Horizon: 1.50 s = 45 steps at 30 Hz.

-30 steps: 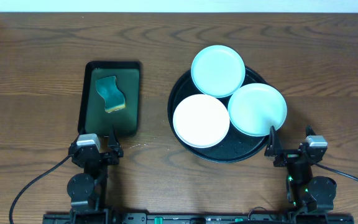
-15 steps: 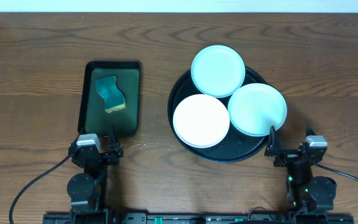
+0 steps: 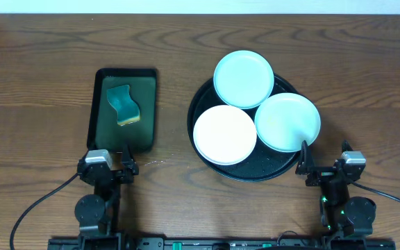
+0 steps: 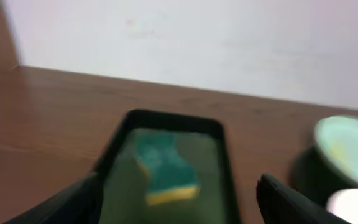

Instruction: Clean dirty plates on tray and stack at the side

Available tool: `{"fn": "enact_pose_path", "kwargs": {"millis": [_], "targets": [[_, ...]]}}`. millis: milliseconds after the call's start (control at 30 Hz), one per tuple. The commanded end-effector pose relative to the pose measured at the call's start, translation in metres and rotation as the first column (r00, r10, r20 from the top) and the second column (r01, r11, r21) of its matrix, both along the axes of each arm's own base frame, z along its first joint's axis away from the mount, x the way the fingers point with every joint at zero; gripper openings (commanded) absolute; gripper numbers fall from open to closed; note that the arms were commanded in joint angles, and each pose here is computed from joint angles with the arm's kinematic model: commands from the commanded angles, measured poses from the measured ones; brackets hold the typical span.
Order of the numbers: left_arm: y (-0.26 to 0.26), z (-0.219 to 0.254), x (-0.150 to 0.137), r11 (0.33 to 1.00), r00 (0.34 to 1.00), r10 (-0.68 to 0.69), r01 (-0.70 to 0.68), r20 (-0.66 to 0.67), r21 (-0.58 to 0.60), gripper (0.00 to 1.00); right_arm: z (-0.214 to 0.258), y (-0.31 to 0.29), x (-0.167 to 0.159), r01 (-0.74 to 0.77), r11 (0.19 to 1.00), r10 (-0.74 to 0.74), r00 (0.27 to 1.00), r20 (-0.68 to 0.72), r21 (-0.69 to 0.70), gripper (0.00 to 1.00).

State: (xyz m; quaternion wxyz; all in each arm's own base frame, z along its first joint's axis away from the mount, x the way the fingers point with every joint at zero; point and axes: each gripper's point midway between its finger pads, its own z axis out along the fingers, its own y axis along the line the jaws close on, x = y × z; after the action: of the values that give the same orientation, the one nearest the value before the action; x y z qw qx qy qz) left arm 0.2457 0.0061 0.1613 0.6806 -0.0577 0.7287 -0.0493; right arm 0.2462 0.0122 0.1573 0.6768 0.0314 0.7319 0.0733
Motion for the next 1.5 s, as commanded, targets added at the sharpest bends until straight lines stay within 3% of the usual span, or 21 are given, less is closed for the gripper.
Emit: {"fn": "enact_pose_path", "kwargs": {"millis": [0, 33, 100, 200, 300, 367, 467, 533, 633, 733, 833, 900, 967, 1033, 1100, 1200, 1333, 1400, 1433, 1467], "targets": [[-0.055, 0.000, -0.008, 0.913, 0.952, -0.306, 0.298, 0.014, -0.278, 0.80, 0.000, -0.004, 0.000, 0.016, 1.000, -0.016, 1.000, 0.001, -0.018, 0.99], [-0.073, 0.006, -0.015, 0.846, 0.915, -0.401, 0.386, 0.039, -0.368, 0.80, 0.000, -0.004, 0.000, 0.016, 1.000, -0.016, 1.000, 0.001, -0.018, 0.99], [-0.082, 0.020, -0.020, 0.778, 0.888, -0.450, 0.439, 0.089, -0.450, 0.79, 0.000, -0.004, 0.000, 0.016, 1.000, -0.016, 1.000, 0.001, -0.018, 0.99], [-0.083, 0.074, -0.028, 0.747, 0.843, -0.447, 0.535, 0.298, -0.395, 0.80, 0.000, -0.004, 0.000, 0.016, 1.000, -0.016, 1.000, 0.001, -0.018, 0.99], [-0.072, 0.160, -0.065, 0.787, 0.683, -0.380, 0.593, 0.624, -0.170, 0.79, 0.000, -0.004, 0.000, 0.016, 1.000, -0.016, 1.000, 0.001, -0.018, 0.99], [-0.055, 0.196, -0.084, 0.819, 0.617, -0.277, 0.552, 0.736, -0.156, 0.80, 0.000, -0.004, 0.000, 0.016, 1.000, -0.016, 1.000, 0.001, -0.018, 0.99], [-0.049, 0.232, -0.102, 0.837, 0.576, -0.237, 0.530, 0.782, -0.136, 0.79, 0.000, -0.004, 0.000, 0.016, 1.000, -0.016, 1.000, 0.001, -0.018, 0.99], [-0.049, 0.249, -0.102, 0.862, 0.608, -0.238, 0.492, 0.758, -0.124, 0.80, 0.000, -0.004, 0.000, 0.016, 1.000, -0.016, 1.000, 0.001, -0.018, 0.99], [-0.047, 0.258, -0.081, 0.913, 0.756, -0.236, 0.387, 0.611, -0.127, 0.79, 0.000, -0.004, 0.000, 0.016, 1.000, -0.016, 1.000, 0.001, -0.018, 0.99], [-0.042, 0.253, -0.048, 0.949, 0.921, -0.215, 0.275, 0.325, -0.153, 0.80, 0.000, -0.004, 0.000, 0.016, 1.000, -0.016, 1.000, 0.001, -0.018, 0.99], [-0.041, 0.242, -0.018, 0.965, 0.974, -0.227, 0.224, -0.007, -0.137, 0.80, 0.000, -0.004, 0.000, 0.016, 1.000, -0.016, 1.000, 0.001, -0.018, 0.99], [-0.053, 0.238, -0.005, 0.948, 0.937, -0.308, 0.288, -0.163, -0.133, 0.80, 0.000, -0.004, 0.000, 0.016, 1.000, -0.016, 1.000, 0.001, -0.018, 0.99], [-0.064, 0.231, 0.005, 0.921, 0.881, -0.380, 0.330, -0.282, -0.208, 0.80, 0.000, -0.004, 0.000, 0.016, 1.000, -0.016, 1.000, 0.001, -0.018, 0.99], [-0.059, 0.222, 0.025, 0.927, 0.857, -0.363, 0.292, -0.366, -0.237, 0.79, 0.000, -0.004, 0.000, 0.016, 1.000, -0.016, 1.000, 0.001, -0.018, 0.99], [-0.052, 0.214, 0.050, 0.934, 0.848, -0.331, 0.231, -0.414, -0.273, 0.80, 0.000, -0.004, 0.000, 0.016, 1.000, -0.016, 1.000, 0.001, -0.018, 1.00], [-0.027, 0.181, 0.084, 0.940, 0.789, -0.192, -0.022, -0.583, -0.340, 0.80, 0.000, -0.004, 0.000, 0.016, 1.000, -0.016, 1.000, 0.001, -0.018, 0.99], [-0.002, 0.125, 0.124, 0.954, 0.609, -0.081, -0.183, -0.789, -0.238, 0.80, 0.000, -0.004, 0.000, 0.016, 1.000, -0.016, 1.000, 0.001, -0.018, 0.99], [0.009, 0.100, 0.143, 0.957, 0.560, -0.024, -0.226, -0.828, -0.180, 0.80, 0.000, -0.004, 0.000, 0.016, 1.000, -0.016, 1.000, 0.001, -0.018, 0.99], [0.015, 0.086, 0.151, 0.957, 0.533, 0.000, -0.244, -0.846, -0.154, 0.99, 0.000, -0.004, 0.000, 0.016, 1.000, -0.016, 1.000, 0.001, -0.018, 0.99], [0.019, 0.070, 0.158, 0.957, 0.502, 0.019, -0.260, -0.865, -0.130, 0.99, 0.000, -0.004, 0.000, 0.016, 1.000, -0.016, 1.000, 0.001, -0.018, 0.99]]}}
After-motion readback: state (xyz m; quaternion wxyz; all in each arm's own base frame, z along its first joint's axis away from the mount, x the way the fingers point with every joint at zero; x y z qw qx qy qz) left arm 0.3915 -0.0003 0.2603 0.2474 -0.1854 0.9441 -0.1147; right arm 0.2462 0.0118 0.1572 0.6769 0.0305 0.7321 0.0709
